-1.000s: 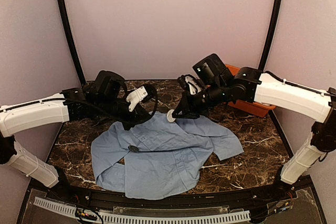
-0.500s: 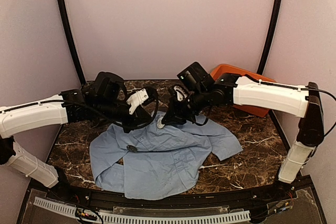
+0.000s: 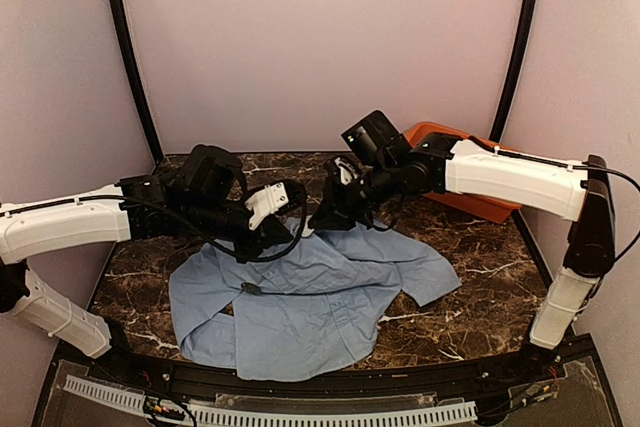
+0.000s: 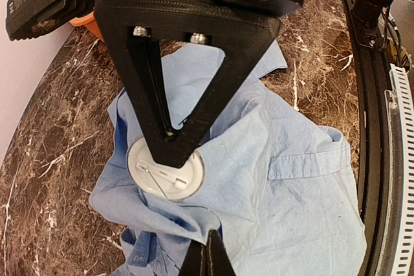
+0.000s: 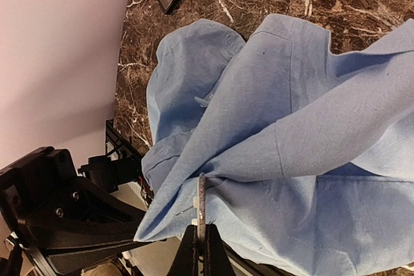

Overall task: Pin the brooch onto the clothing
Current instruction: Cross the clothing with brooches over the flattened clothing.

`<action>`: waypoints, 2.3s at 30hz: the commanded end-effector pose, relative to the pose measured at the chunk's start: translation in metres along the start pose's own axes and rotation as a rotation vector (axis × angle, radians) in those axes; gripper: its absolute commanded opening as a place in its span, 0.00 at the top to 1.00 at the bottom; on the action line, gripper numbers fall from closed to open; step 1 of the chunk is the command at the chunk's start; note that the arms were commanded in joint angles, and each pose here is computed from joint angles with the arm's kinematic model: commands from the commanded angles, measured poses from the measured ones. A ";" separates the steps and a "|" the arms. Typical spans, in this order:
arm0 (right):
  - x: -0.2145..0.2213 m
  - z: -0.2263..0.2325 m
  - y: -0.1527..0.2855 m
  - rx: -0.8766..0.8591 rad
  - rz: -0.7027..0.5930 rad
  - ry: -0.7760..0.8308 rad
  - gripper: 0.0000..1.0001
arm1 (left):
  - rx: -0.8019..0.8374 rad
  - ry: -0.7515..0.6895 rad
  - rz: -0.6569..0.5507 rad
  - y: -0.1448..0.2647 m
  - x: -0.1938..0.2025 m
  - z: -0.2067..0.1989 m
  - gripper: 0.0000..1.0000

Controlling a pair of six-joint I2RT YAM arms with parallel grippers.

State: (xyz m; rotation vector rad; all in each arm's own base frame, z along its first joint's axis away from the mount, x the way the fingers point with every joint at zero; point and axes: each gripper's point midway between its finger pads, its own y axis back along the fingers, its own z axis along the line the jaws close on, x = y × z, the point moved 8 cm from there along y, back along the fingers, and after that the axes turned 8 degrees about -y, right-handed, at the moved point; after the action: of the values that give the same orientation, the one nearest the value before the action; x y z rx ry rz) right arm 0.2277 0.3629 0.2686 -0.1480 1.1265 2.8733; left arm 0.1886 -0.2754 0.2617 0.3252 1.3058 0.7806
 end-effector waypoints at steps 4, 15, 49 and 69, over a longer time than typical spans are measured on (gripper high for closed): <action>0.001 0.009 0.001 -0.018 0.034 0.045 1.00 | 0.013 -0.017 0.006 -0.001 0.000 -0.004 0.99; 0.012 0.014 -0.004 0.052 0.054 0.145 1.00 | -0.029 -0.009 0.045 -0.005 0.005 0.000 0.99; 0.005 0.011 -0.007 0.161 0.044 0.194 1.00 | 0.016 -0.019 -0.003 -0.001 -0.001 -0.006 0.99; 0.008 0.013 -0.014 0.186 0.068 0.223 1.00 | 0.015 -0.023 0.001 -0.002 -0.001 -0.008 0.99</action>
State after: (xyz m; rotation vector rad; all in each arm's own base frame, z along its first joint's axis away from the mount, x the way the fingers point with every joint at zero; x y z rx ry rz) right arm 0.2226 0.3748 0.2687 -0.3962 1.4314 2.8504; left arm 0.1874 -0.2803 0.2545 0.3494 1.2998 0.7934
